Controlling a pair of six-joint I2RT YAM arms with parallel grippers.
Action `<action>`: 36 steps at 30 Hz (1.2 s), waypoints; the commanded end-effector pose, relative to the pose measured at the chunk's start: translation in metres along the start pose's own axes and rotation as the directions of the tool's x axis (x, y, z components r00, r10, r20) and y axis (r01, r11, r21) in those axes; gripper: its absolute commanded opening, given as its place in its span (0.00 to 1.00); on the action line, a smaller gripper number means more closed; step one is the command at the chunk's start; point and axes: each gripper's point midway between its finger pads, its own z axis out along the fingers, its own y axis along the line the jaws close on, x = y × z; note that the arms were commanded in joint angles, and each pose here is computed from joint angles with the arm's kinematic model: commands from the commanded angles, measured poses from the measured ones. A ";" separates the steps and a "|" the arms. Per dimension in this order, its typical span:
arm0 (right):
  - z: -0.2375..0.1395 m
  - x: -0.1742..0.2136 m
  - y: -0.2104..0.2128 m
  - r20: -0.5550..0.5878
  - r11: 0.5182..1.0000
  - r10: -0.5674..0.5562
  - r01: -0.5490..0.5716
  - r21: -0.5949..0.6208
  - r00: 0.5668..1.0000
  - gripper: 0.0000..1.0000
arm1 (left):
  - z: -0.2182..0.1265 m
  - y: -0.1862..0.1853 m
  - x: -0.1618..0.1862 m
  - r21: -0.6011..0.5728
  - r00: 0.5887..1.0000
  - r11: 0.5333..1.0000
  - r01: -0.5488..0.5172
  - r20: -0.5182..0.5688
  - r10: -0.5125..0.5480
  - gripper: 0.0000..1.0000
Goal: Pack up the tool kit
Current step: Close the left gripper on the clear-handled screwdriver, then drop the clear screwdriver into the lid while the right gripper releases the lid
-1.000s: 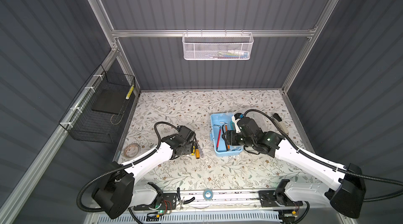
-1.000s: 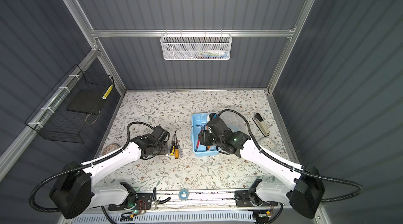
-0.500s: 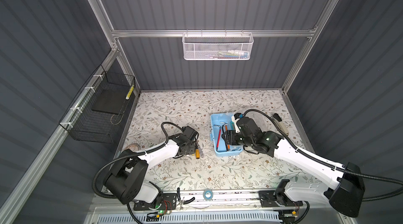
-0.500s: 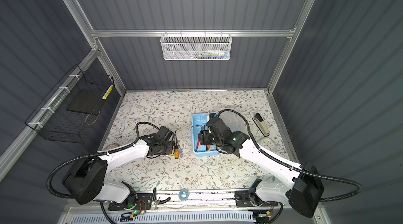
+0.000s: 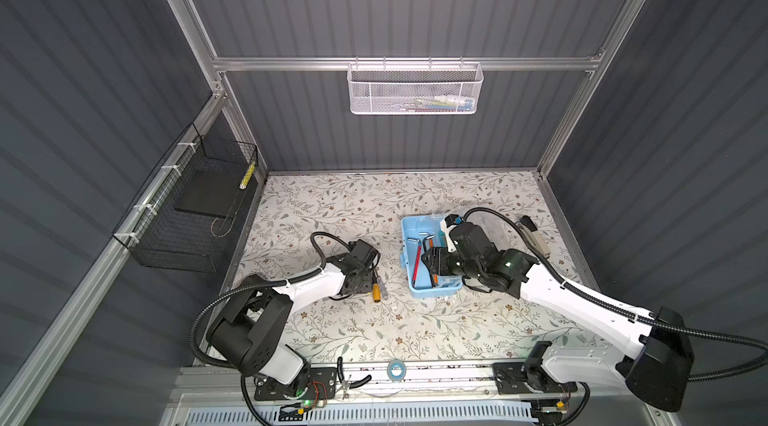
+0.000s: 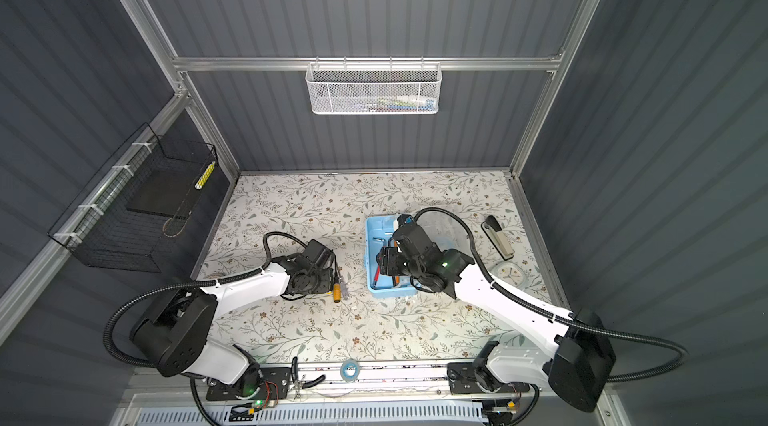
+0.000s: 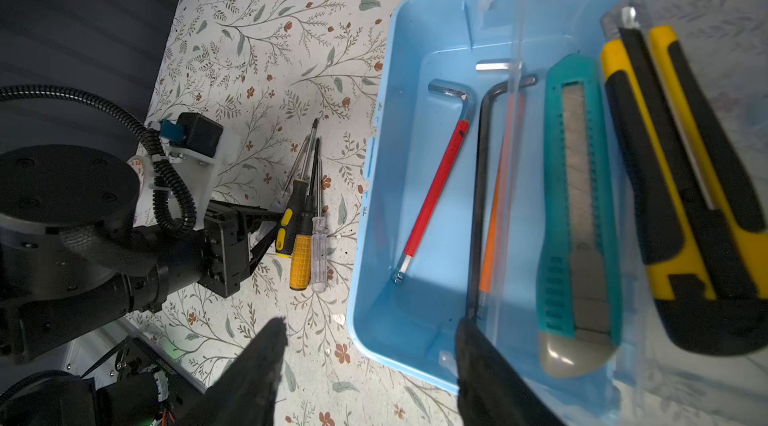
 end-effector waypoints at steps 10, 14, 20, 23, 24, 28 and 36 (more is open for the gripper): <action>0.005 0.003 -0.007 0.008 1.000 0.014 -0.014 0.012 1.000 0.65 | 0.007 -0.004 -0.007 -0.019 1.000 1.000 -0.017 -0.024 0.016 0.16; 0.004 0.002 -0.008 0.010 1.000 0.017 -0.017 0.010 1.000 0.65 | -0.002 -0.002 -0.012 -0.034 1.000 0.999 -0.022 -0.010 0.022 0.01; 0.000 -0.003 -0.006 0.033 1.000 0.021 -0.021 0.004 0.999 0.65 | -0.040 0.000 -0.036 -0.033 0.997 0.999 -0.014 0.078 0.017 0.00; -0.010 -0.011 -0.009 0.077 0.999 0.031 -0.032 0.003 0.997 0.66 | -0.076 -0.010 -0.058 0.050 0.987 0.999 0.014 0.161 -0.022 0.00; -0.015 -0.014 -0.011 0.097 0.999 0.041 -0.041 0.000 0.994 0.66 | -0.090 -0.016 -0.065 0.094 0.981 0.995 0.027 0.190 -0.045 0.00; -0.039 -0.028 -0.025 0.182 0.995 0.097 -0.095 -0.021 0.979 0.66 | -0.147 -0.060 -0.104 0.361 0.934 0.931 0.058 0.311 -0.179 0.00; -0.106 -0.052 -0.081 0.341 0.979 0.152 -0.189 0.077 0.928 0.66 | -0.237 -0.195 -0.138 0.681 0.824 0.725 -0.098 0.464 -0.325 0.00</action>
